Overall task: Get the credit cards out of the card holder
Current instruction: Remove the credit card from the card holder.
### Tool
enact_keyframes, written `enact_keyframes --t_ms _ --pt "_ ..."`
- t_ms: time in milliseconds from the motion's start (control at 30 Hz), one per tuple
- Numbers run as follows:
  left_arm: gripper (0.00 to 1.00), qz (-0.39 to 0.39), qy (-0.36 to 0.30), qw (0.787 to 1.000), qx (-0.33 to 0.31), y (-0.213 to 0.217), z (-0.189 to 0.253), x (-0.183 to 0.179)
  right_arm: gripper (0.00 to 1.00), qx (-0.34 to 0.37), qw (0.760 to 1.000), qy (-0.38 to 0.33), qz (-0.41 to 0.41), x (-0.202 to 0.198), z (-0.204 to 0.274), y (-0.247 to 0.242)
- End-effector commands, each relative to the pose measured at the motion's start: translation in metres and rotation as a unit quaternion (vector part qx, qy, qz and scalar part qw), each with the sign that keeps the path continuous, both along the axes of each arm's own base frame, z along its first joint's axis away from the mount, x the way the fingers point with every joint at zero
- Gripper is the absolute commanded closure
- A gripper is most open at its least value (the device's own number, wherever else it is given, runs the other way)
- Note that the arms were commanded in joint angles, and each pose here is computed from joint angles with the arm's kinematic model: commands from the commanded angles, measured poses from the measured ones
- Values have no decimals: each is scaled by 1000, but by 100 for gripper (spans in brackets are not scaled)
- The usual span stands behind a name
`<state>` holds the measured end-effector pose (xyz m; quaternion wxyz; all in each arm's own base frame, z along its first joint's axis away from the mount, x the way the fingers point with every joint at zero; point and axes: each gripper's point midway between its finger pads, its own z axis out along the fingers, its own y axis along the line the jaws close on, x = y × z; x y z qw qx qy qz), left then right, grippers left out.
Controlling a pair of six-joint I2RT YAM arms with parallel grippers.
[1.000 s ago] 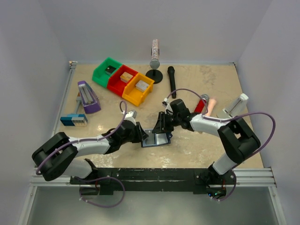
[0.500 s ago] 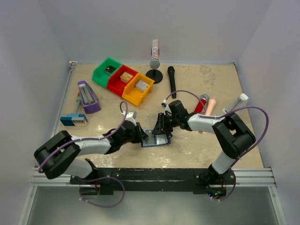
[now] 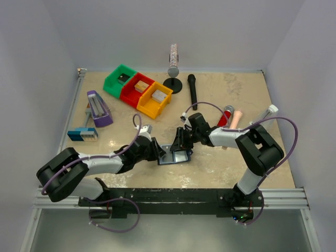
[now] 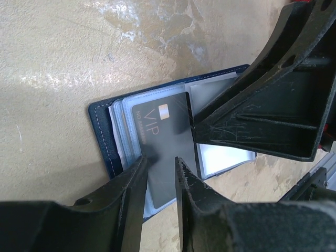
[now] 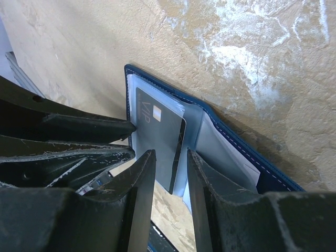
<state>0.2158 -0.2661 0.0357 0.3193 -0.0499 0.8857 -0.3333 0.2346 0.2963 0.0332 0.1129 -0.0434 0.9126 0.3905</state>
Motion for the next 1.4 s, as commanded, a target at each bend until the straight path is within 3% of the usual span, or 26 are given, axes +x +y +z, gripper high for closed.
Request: enact_keyframes --t_ms 0,433,900,1367 --pt "67 14 -4 1000 8 8 -1 1 65 16 1000 -14 11 1 7 6" --pt "59 12 -14 1000 -1 9 11 0 64 19 1000 -16 13 1 9 7" --pt "74 10 7 1000 20 9 -8 -1 64 36 999 -10 23 -4 11 10" --pt "78 17 20 999 32 17 -21 -6 63 27 999 -7 19 -8 3 4"
